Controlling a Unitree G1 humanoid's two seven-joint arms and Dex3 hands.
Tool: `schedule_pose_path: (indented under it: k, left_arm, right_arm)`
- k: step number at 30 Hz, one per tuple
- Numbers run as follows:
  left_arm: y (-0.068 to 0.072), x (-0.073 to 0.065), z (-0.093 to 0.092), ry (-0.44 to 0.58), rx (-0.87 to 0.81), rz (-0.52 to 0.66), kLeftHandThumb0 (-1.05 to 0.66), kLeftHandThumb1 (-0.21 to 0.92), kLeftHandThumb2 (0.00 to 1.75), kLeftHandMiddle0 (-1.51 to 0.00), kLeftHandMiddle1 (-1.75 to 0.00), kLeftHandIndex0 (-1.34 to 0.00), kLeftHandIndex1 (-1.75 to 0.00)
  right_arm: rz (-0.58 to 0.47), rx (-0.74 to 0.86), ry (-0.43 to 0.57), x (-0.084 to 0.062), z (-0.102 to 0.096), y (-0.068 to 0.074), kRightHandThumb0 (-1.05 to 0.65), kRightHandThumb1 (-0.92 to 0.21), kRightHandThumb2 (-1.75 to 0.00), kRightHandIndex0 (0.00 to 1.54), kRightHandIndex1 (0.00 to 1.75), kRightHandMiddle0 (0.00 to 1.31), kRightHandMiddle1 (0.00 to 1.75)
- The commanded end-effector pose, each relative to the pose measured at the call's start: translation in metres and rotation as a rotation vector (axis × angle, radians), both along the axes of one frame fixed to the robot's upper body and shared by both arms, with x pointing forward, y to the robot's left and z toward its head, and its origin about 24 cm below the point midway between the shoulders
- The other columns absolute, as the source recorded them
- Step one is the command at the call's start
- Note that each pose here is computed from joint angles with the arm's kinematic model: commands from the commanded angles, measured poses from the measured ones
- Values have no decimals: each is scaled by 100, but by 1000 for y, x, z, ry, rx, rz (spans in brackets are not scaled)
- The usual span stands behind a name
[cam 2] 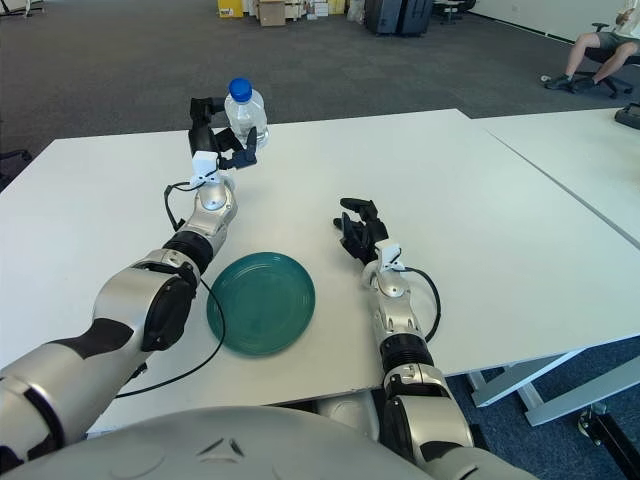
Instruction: Put the bottle into the plate.
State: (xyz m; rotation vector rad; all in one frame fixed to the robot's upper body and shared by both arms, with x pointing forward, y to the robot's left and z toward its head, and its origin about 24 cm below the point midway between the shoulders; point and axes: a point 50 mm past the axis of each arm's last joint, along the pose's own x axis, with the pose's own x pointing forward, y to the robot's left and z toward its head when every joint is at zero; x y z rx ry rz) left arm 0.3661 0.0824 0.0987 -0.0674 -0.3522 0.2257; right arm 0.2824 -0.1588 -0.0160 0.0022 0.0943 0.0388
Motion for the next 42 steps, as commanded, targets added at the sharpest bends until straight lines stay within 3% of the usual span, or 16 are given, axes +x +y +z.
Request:
schedule_pose_path:
  k: [1,25,42]
  left_arm:
    - [2,1,14,-86,0,-12,-50,24,140,-123,-175,-67,-175]
    - [7,-3,23,-163,46,-61,-51,23,141,-121,-175,-68,-175]
    - [10,-13,30,-224,19,-135,-48,27,136,-122,-175,-64,-175]
  right_arm:
    - [-2,24,-11,5,4,2,-69,-92,-64,32,79,0,117]
    - [-10,26,-7,5,3,2,-70,-92,-62,30,80,1,124]
    - [-2,-9,-9,5,4,4,-70,-92,-67,31,77,0,111]
